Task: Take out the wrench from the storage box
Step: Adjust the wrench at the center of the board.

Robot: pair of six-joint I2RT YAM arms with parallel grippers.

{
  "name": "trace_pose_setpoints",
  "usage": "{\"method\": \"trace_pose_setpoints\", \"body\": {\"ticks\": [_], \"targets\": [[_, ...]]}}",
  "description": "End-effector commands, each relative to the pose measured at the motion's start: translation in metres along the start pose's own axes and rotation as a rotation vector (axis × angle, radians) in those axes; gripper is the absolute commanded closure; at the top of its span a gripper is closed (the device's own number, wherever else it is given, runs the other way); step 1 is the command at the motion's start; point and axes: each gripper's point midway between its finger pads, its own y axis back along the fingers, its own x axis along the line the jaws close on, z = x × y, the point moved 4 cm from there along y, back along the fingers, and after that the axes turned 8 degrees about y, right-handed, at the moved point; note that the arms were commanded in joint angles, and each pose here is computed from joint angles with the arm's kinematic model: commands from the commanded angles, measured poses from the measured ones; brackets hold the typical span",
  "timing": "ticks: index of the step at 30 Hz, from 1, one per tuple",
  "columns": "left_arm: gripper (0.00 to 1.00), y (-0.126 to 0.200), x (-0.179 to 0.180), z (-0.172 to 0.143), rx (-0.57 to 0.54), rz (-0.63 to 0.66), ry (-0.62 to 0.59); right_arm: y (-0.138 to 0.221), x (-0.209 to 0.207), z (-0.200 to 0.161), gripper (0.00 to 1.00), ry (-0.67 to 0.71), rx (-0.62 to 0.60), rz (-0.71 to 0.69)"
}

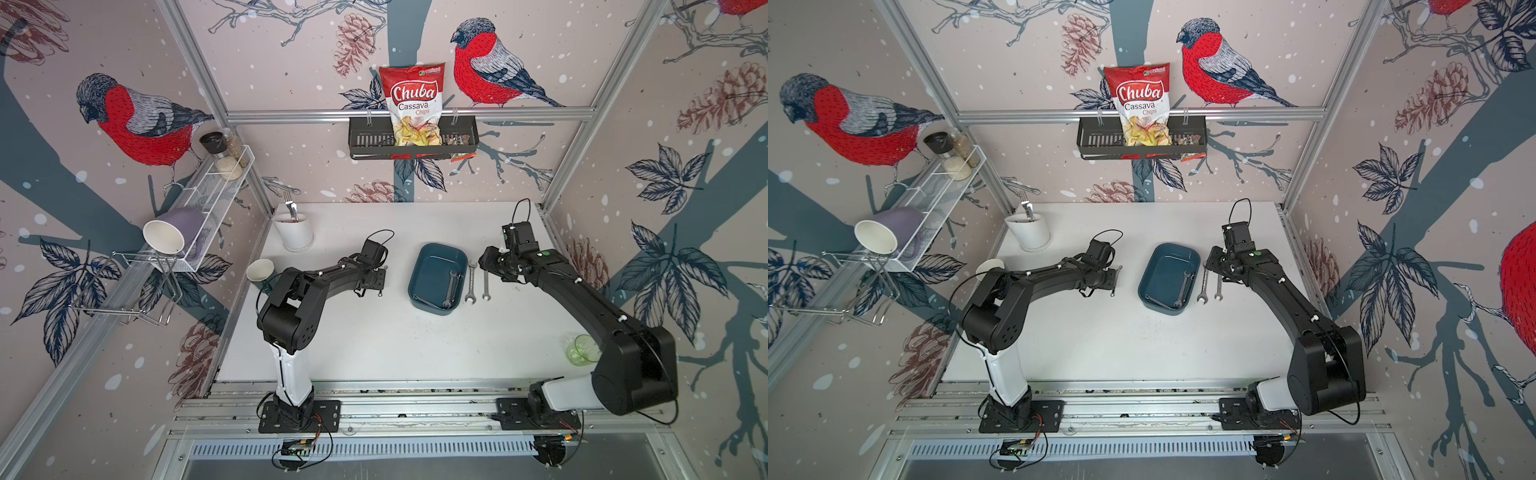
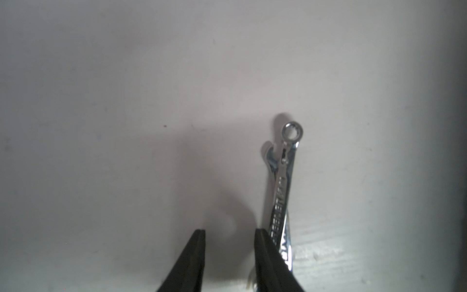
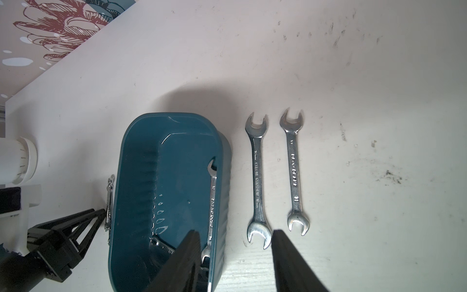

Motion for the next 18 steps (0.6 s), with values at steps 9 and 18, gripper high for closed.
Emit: {"method": "trace_pose_setpoints", "body": {"ticks": [9,18], "targets": [[0.62,0.012,-0.010,0.002,-0.029,-0.059,0.016,0.002,0.003,-0.002,0.49,-0.003,0.001,-0.006],[0.62,0.016,-0.029,0.021,-0.074,-0.111,0.015,0.000,0.005,-0.002,0.49,-0.002,0.004,-0.005]]}}
